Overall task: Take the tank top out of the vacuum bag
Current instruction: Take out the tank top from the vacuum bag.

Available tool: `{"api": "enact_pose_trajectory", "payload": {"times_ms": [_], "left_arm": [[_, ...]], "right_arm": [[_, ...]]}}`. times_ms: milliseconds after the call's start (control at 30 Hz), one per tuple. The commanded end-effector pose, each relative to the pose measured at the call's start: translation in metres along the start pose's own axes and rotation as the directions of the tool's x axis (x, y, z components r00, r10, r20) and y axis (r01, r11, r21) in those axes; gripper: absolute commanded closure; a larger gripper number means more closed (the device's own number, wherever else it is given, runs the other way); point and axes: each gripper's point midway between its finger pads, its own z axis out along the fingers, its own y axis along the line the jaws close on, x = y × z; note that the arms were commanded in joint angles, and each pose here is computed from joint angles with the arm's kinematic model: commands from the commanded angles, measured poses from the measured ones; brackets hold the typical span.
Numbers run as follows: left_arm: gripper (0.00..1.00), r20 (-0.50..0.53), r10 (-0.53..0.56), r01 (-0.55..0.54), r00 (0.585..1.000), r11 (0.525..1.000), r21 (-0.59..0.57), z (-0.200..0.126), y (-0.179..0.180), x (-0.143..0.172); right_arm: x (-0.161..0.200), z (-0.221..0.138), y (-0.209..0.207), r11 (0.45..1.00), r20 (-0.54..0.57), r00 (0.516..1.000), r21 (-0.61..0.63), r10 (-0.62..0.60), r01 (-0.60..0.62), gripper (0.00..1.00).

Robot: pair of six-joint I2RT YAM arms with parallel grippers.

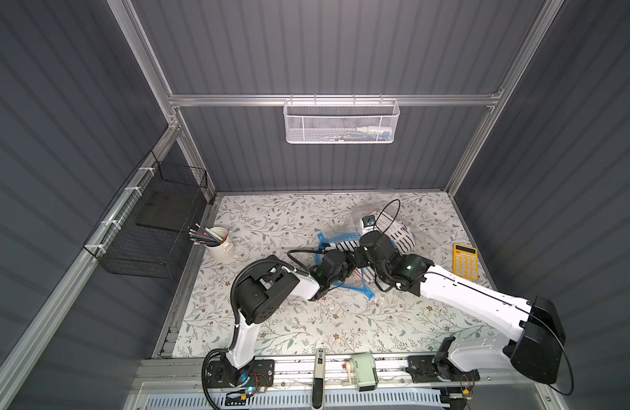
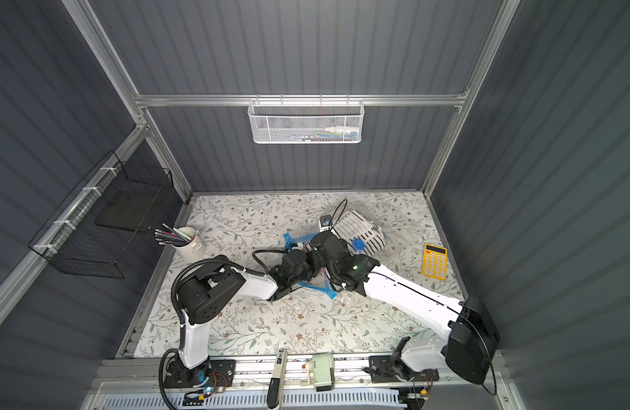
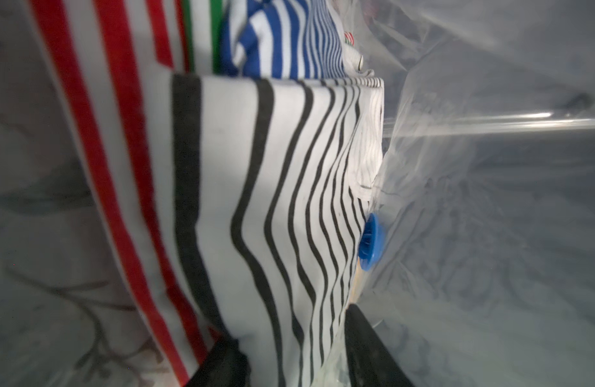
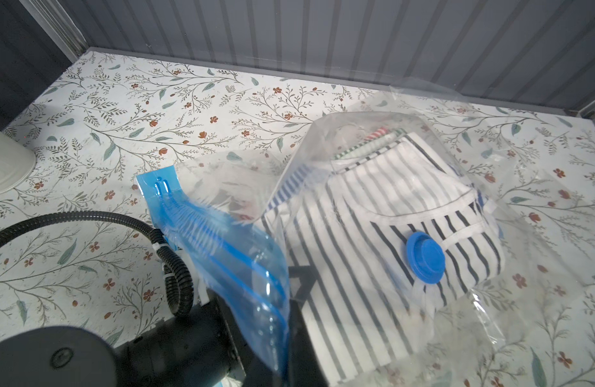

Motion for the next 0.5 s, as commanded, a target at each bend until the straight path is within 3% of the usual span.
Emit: {"api": "enact_pose_trajectory", "payload": {"times_ms": [0,467], "left_arm": [[0.53,-0.010,0.015,-0.015,1.000,1.000,0.007,0.013,-0.008,0.004],[0.56,-0.017,0.028,-0.027,0.999,0.997,0.066,0.030,-0.032,0.008]], "right_arm": [[0.001,-0.003,-0.009,1.000,0.006,1.000,0.017,0.000,0.000,1.00],[0.000,-0.005,-0.015,1.000,0.007,1.000,0.017,0.005,-0.005,1.00]]}}
